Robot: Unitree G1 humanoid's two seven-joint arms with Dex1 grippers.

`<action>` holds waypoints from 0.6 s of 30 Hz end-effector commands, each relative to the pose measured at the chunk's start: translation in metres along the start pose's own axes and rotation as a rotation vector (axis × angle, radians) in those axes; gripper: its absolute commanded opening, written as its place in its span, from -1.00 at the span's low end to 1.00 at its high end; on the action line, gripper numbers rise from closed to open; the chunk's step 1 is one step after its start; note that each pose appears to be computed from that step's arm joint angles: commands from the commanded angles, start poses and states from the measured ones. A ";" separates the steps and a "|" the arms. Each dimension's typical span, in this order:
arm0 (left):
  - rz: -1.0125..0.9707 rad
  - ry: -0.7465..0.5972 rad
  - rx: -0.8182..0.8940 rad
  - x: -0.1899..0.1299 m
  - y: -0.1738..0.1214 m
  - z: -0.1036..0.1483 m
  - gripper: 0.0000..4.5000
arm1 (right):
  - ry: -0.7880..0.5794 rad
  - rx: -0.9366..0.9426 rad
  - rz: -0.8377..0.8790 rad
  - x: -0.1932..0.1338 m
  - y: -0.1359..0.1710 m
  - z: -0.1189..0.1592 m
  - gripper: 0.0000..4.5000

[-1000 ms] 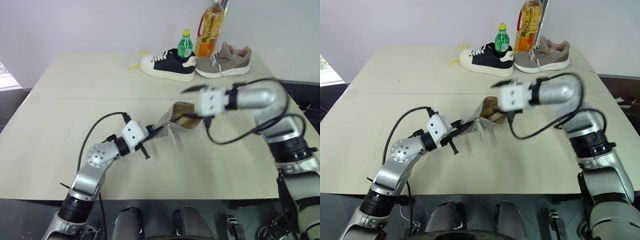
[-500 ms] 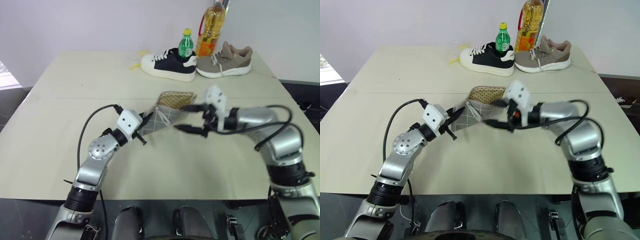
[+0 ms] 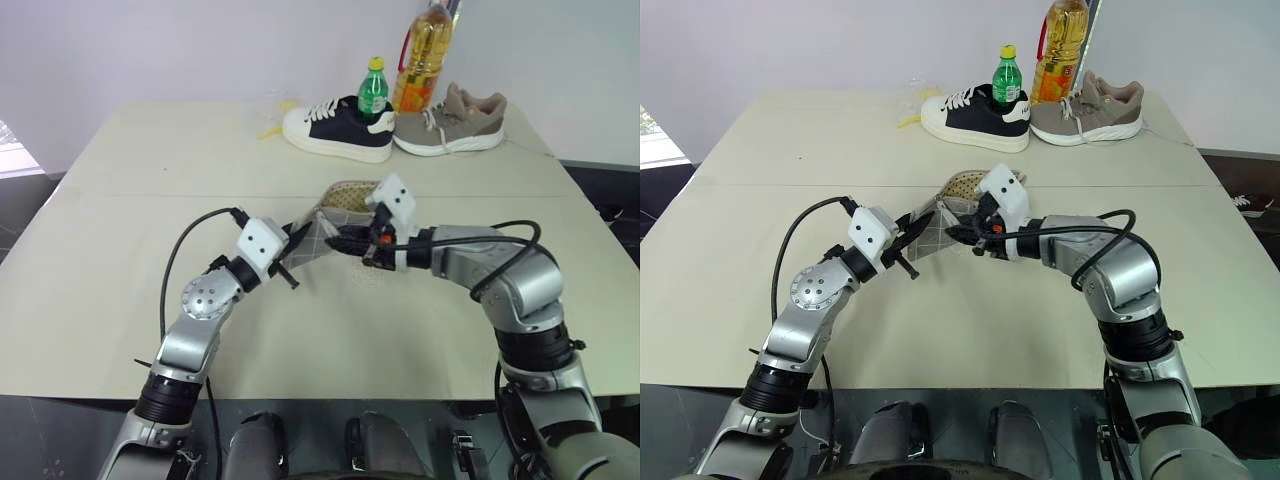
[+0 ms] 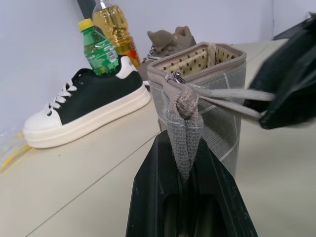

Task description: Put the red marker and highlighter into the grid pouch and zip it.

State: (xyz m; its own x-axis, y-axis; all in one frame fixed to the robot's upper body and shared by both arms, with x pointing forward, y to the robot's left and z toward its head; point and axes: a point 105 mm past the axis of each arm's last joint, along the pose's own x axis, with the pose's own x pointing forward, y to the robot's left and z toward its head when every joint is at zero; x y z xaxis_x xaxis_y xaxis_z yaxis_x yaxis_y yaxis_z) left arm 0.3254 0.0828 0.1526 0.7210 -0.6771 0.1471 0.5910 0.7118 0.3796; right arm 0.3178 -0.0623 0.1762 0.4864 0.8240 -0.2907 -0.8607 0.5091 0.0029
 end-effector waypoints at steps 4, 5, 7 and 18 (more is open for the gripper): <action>-0.019 -0.057 0.055 -0.010 0.003 0.018 -1.00 | -0.031 -0.154 -0.137 -0.032 -0.039 0.038 -0.99; -0.030 -0.056 0.049 -0.013 0.002 0.019 -1.00 | -0.030 -0.175 -0.165 -0.040 -0.048 0.043 -0.99; -0.061 -0.051 0.031 -0.016 -0.001 0.020 -1.00 | -0.016 -0.207 -0.205 -0.053 -0.061 0.049 -0.99; -0.127 -0.003 -0.010 -0.033 -0.013 0.017 -1.00 | 0.239 -0.355 -0.553 -0.114 -0.152 0.017 -0.99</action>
State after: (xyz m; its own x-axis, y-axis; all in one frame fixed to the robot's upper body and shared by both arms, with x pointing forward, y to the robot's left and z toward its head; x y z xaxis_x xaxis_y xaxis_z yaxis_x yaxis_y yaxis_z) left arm 0.2886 0.0849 0.1528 0.6215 -0.7779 0.0931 0.7035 0.6064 0.3706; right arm 0.3890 -0.2078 0.2027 0.7835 0.4582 -0.4198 -0.6146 0.6710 -0.4147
